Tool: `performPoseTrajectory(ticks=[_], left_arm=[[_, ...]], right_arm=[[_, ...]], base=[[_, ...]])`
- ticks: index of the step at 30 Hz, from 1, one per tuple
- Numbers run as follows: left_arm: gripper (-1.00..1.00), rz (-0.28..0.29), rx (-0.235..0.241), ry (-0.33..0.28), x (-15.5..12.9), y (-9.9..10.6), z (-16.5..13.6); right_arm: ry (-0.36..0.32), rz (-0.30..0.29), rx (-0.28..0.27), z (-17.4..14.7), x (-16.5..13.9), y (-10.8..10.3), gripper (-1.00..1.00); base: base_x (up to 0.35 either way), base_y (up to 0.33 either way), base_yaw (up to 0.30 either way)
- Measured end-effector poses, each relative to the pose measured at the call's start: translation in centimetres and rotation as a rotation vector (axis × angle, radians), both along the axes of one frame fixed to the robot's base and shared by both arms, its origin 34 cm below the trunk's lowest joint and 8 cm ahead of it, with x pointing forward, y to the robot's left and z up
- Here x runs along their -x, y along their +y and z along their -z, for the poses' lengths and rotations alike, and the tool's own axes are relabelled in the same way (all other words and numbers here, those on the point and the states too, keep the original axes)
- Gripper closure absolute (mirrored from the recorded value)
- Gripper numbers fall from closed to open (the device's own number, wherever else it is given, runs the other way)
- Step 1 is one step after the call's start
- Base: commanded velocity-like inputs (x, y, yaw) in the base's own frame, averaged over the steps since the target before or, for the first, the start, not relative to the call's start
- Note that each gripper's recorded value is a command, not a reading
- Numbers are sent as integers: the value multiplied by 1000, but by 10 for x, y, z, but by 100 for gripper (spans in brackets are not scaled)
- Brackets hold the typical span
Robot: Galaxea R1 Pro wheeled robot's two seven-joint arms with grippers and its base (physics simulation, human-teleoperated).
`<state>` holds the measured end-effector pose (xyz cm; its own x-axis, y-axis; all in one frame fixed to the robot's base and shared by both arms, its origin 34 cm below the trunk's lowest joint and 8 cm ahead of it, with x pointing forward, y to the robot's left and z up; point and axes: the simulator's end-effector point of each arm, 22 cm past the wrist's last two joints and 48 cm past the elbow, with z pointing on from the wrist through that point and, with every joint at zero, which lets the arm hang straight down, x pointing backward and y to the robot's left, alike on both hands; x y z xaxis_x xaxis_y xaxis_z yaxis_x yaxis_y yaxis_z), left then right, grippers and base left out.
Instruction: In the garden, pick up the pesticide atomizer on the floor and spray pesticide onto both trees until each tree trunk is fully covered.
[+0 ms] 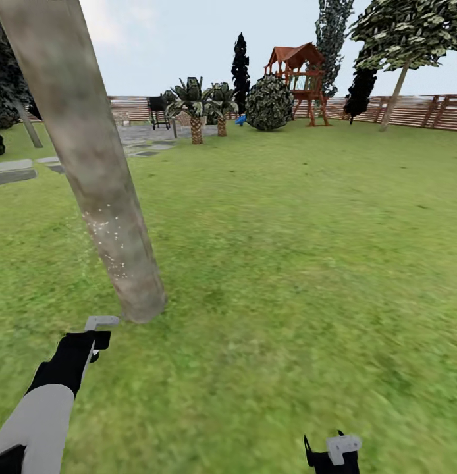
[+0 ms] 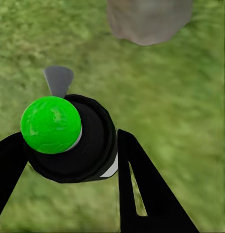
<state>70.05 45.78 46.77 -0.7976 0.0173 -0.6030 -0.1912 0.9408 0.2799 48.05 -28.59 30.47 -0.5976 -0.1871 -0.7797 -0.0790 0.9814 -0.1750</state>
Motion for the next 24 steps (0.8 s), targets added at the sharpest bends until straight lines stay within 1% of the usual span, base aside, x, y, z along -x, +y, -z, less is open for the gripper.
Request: performPoseTrajectory(ticks=[9,22,24], left_arm=[[100,4,2,-1,-1,-3,1],[100,2,-3,-1,0,-1,0],[100,0,-5,-1,0,0,-1]], right_arm=[[0,-1,2,0,0,-1,-100],[0,-1,2,0,0,-1,-100],[0,-1,2,0,0,-1,-100]], base=[[171,-247,7],[174,-244,0],[174,-244,120]])
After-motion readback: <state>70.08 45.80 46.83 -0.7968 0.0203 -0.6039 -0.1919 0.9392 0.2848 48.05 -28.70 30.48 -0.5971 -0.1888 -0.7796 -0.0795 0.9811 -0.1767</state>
